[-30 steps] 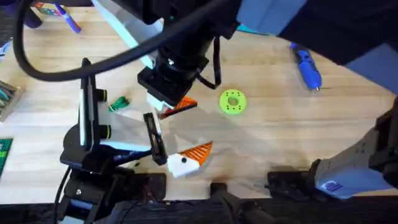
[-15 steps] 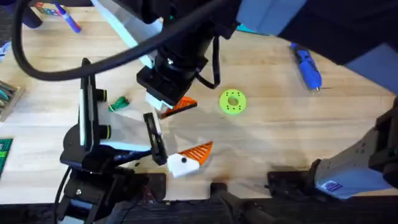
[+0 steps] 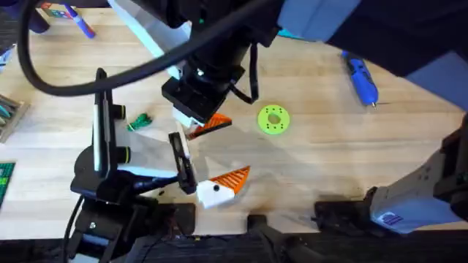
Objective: Pick up the gripper from the table and insert it into the empty holder that is missing its gripper. Then pick up a screw, insert it into the mounting hole, and use the screwdriver to tighten it. Finally, clean up the table by picking up the vegetable and placing it into the bucket.
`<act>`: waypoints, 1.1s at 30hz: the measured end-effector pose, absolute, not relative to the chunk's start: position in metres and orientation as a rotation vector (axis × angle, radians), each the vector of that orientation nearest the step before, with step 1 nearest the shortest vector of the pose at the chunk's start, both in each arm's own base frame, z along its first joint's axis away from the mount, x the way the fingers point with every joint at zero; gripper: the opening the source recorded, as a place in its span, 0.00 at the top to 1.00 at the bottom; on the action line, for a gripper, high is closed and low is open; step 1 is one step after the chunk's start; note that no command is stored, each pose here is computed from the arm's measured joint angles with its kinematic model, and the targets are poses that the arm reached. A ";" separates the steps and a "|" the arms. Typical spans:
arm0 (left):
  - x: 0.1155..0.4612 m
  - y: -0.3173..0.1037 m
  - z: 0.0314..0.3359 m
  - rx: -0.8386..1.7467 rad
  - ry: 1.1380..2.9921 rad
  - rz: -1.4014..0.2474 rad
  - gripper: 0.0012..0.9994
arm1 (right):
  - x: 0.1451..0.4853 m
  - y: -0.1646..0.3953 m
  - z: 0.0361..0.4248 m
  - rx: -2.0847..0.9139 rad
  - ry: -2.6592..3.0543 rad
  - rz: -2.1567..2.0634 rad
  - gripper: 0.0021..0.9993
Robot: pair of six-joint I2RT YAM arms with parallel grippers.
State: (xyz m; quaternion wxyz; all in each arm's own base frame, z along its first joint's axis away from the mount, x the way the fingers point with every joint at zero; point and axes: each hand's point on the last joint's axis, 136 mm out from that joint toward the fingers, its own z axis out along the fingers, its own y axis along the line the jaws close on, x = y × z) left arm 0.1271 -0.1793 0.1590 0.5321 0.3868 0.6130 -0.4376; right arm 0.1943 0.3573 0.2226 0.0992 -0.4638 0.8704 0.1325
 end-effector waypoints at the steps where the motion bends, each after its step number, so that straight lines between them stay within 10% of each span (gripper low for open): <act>1: 0.127 -0.179 0.159 0.923 1.462 -1.044 0.01 | 0.194 0.357 0.223 -1.371 2.574 0.392 0.99; 33: 0.127 -0.179 0.159 0.924 1.461 -1.042 0.01 | 0.190 0.357 0.215 -1.386 2.596 0.405 0.99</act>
